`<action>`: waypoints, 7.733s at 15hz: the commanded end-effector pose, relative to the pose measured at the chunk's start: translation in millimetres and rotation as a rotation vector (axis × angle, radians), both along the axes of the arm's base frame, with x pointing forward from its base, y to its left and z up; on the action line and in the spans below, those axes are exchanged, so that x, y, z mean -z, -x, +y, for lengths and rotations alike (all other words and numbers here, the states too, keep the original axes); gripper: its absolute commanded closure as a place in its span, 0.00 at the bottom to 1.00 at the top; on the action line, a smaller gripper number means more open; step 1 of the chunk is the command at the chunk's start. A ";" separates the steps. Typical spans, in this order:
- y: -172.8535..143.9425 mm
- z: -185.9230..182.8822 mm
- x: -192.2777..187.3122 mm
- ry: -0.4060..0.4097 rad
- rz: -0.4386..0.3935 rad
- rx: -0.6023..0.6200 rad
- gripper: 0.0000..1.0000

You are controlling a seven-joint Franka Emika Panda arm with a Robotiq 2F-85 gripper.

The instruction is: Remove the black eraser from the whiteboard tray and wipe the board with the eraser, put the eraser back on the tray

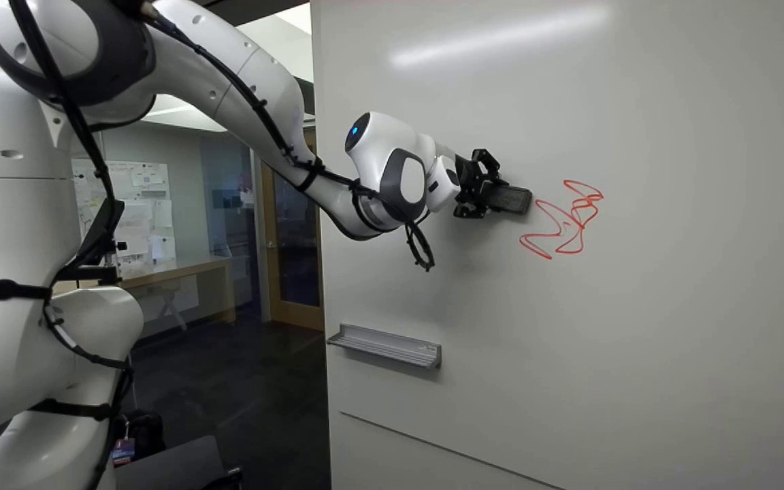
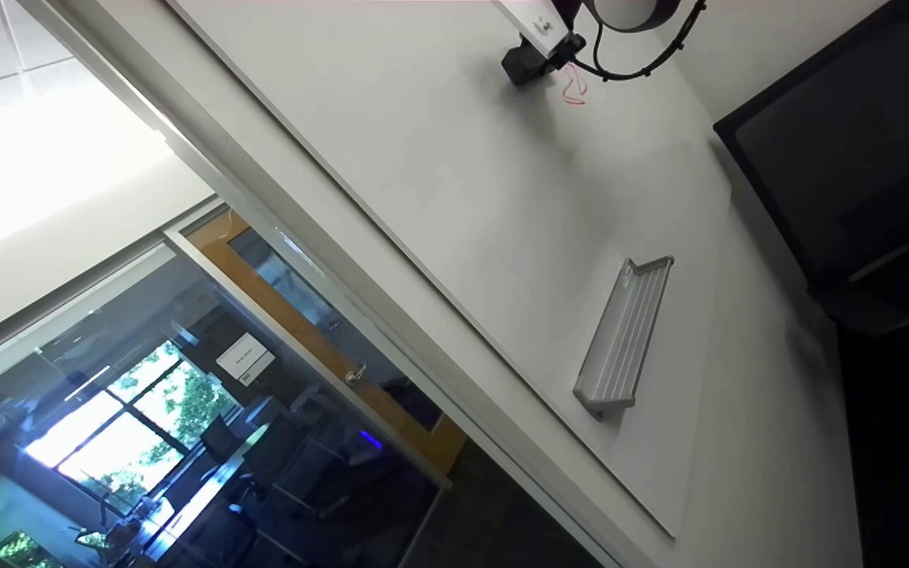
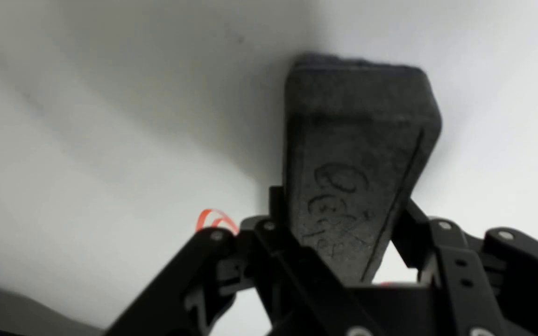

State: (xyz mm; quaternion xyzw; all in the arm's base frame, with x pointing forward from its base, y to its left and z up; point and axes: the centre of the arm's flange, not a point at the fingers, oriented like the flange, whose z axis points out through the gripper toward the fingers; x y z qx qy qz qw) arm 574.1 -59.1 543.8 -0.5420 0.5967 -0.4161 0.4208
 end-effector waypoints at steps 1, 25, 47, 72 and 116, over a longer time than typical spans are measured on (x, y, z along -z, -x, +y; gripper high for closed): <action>-2.4 -0.3 -3.6 -0.010 -0.005 -0.005 0.45; -74.1 -106.2 -7.4 -0.325 -0.114 0.168 0.70; -46.1 -44.7 105.3 -0.388 0.160 0.028 0.70; -102.4 -115.5 -22.2 -0.350 -0.195 0.197 0.70; 25.0 31.8 64.0 0.069 0.524 -0.176 0.70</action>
